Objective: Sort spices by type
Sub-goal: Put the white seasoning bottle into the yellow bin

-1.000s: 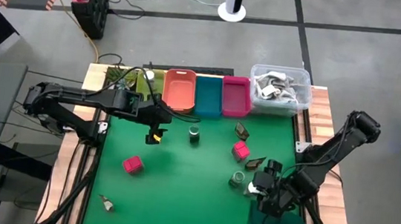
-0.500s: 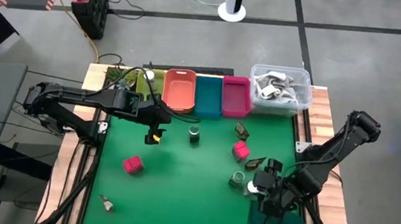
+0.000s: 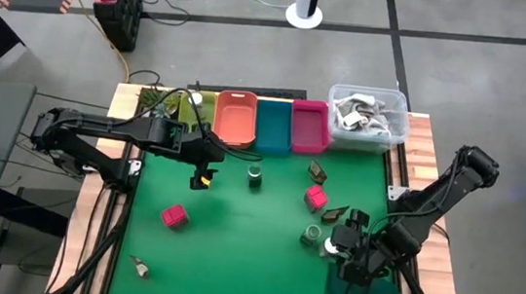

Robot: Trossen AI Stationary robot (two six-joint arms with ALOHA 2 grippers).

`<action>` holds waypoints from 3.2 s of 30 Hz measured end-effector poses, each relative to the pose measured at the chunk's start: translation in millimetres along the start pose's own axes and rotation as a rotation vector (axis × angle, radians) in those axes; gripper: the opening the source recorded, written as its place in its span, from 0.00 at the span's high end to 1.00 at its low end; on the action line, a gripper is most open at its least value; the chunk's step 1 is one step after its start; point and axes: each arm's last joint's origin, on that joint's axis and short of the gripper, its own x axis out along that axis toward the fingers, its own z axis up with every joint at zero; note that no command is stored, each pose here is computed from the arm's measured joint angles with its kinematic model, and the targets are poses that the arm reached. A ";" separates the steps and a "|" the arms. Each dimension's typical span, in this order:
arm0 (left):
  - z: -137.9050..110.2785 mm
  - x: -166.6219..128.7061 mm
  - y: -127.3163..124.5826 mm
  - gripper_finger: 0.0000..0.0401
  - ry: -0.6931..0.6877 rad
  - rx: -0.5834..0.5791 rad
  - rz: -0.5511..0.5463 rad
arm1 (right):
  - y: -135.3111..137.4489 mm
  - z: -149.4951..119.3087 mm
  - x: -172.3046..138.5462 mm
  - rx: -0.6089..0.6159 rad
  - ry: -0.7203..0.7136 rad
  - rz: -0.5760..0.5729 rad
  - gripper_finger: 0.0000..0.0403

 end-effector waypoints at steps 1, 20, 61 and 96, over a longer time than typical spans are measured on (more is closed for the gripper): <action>0.0 0.0 0.0 0.29 0.000 0.000 0.000 | 0.9 -0.3 1.9 -0.004 0.004 -0.006 0.19; 0.6 0.0 0.2 0.29 -0.006 0.000 0.001 | 9.1 1.6 45.4 -0.090 0.204 -0.036 0.32; -2.9 -39.5 -1.3 0.29 -0.185 -0.002 -0.020 | -76.7 174.5 36.9 -0.395 -0.089 0.042 0.45; -17.6 -31.0 -15.1 0.29 -0.113 -0.066 -0.089 | -92.7 223.8 91.6 -0.424 0.050 0.096 0.19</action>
